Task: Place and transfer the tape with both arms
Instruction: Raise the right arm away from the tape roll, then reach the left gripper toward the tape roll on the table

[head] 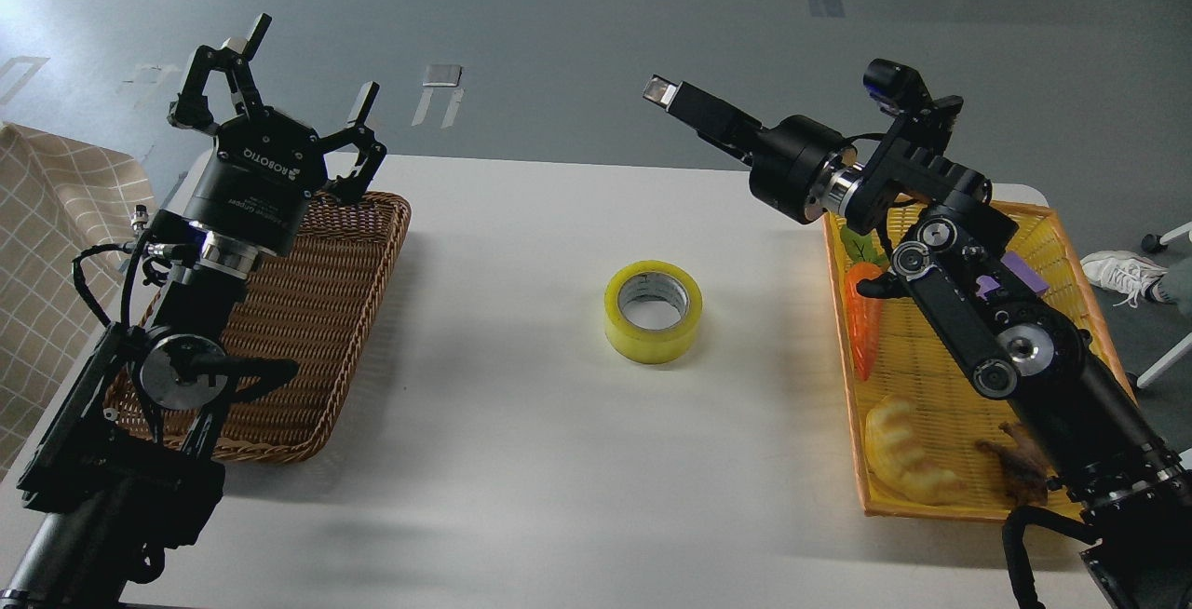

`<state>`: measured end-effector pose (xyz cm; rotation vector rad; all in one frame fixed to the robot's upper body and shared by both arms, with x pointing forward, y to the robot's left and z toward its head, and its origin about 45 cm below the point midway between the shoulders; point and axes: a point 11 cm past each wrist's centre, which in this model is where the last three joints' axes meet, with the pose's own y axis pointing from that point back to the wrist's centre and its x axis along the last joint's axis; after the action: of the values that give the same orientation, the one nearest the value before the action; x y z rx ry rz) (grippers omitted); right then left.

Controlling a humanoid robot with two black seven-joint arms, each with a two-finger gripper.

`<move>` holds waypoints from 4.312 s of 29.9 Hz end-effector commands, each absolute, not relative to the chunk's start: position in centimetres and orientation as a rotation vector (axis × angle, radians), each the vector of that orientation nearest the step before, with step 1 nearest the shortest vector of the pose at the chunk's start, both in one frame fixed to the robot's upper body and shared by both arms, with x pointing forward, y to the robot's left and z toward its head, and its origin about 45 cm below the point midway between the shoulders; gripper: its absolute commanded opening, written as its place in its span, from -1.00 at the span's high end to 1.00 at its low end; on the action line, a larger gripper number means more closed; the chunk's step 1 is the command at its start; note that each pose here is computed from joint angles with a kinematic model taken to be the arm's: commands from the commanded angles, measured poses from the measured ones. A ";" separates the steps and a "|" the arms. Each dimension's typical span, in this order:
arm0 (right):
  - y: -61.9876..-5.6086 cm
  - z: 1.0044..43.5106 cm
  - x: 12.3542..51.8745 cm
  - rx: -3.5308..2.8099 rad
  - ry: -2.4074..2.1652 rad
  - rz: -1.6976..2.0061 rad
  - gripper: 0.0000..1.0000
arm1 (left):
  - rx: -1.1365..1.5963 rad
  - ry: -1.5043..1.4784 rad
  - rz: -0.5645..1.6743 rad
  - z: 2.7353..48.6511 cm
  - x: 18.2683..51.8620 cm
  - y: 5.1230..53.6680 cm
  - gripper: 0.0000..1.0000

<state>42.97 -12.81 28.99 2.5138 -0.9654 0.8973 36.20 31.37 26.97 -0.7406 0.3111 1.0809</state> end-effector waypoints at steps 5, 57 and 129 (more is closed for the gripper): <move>-15.7 34.0 41.3 2.640 -1.153 0.955 -1.00 | -0.738 0.308 1.081 27.0 36.2 31.4 -0.96; -26.0 39.9 33.6 3.161 -1.819 0.639 -1.00 | -0.792 0.257 1.088 29.5 36.5 33.4 -0.96; -28.4 34.2 34.5 3.245 -1.950 0.177 -1.00 | -0.706 0.120 1.047 30.4 37.5 25.4 -0.96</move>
<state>34.35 -28.37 34.75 3.2544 -1.9429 0.2075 37.48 25.50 30.58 -0.6879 0.1032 1.0362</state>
